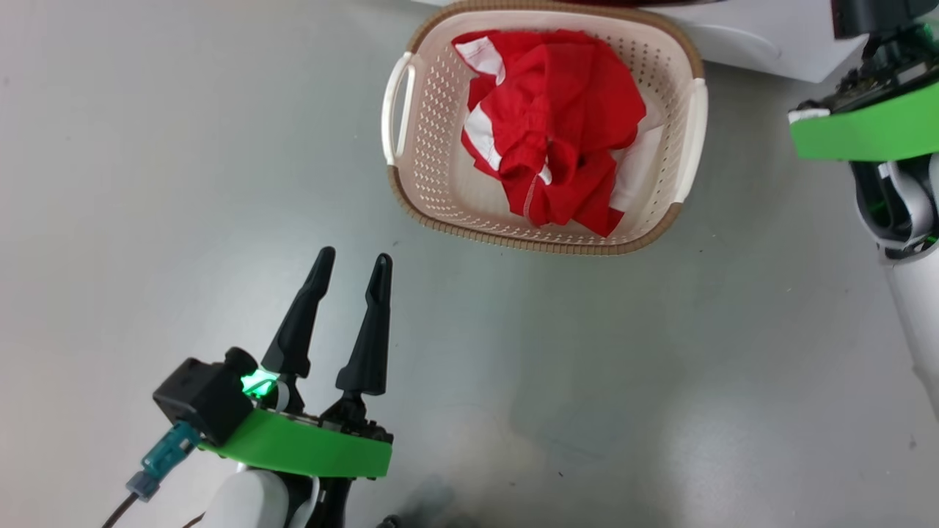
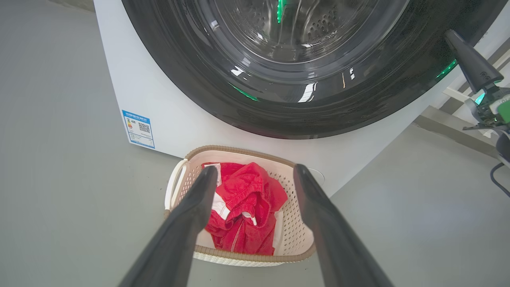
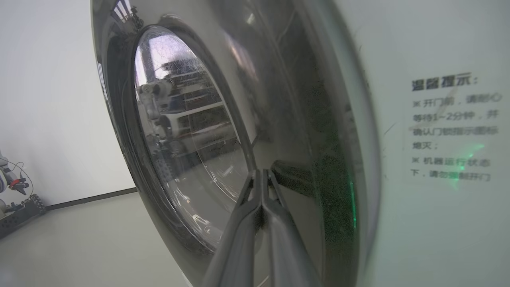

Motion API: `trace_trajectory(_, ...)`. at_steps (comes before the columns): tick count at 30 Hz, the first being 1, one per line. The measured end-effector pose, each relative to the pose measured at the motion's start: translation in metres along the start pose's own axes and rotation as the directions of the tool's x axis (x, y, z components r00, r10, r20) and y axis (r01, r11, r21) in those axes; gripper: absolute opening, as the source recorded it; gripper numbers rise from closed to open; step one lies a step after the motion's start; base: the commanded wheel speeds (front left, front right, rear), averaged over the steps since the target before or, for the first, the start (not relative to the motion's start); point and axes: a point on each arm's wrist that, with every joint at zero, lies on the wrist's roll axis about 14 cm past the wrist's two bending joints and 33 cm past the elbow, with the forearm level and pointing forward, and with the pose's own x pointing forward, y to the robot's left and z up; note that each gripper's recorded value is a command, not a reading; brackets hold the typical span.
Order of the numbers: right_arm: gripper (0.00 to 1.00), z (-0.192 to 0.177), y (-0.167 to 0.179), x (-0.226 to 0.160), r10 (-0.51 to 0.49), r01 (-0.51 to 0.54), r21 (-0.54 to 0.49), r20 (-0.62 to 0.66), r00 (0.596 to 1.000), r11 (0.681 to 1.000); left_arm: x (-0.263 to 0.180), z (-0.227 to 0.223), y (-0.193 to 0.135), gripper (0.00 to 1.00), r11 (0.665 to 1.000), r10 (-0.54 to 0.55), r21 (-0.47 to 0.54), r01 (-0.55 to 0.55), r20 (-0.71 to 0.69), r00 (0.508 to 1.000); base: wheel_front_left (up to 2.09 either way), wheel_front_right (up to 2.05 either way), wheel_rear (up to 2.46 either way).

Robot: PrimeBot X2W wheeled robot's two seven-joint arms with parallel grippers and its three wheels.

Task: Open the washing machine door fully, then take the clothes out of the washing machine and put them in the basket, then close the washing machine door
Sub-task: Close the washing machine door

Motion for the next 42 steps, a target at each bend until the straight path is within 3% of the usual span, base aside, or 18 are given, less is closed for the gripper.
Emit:
trace_trajectory(22,0.0,0.0,-0.003,0.017,-0.002,0.0,0.046,0.051,0.999,0.999,0.012,-0.004,-0.001,1.0,1.0,-0.003,0.0,0.003,-0.005,1.0,0.0,0.0,0.0)
trace_trajectory(32,0.0,-0.001,0.017,0.001,0.037,-0.037,0.014,-0.016,0.999,0.999,0.007,0.008,-0.003,1.0,1.0,-0.012,0.005,0.012,0.023,1.0,0.0,0.0,0.0)
trace_trajectory(33,0.05,-0.005,0.02,-0.004,0.04,-0.039,0.014,-0.036,0.999,0.999,0.006,0.01,-0.003,1.0,1.0,-0.011,0.009,0.011,0.029,1.0,0.0,0.0,0.0)
trace_trajectory(38,0.49,-0.007,0.027,-0.03,0.023,-0.023,0.008,-0.093,0.995,1.0,0.0,0.02,-0.003,1.0,0.999,-0.021,0.028,0.02,0.051,0.998,0.0,0.0,0.0)
trace_trajectory(40,0.92,-0.004,0.027,-0.04,0.006,-0.005,0.005,-0.102,0.995,1.0,-0.004,0.021,-0.002,1.0,0.999,-0.022,0.029,0.02,0.053,0.998,0.0,0.0,0.0)
trace_trajectory(41,1.0,-0.002,0.028,-0.044,0.0,0.0,0.004,-0.108,0.994,1.0,-0.006,0.021,-0.002,1.0,0.999,-0.022,0.031,0.021,0.053,0.998,0.0,0.0,0.0)
trace_trajectory(42,1.0,-0.002,0.029,-0.05,-0.007,0.007,0.005,-0.115,0.993,1.0,-0.007,0.022,-0.003,1.0,0.999,-0.022,0.031,0.021,0.055,0.998,0.0,0.0,0.0)
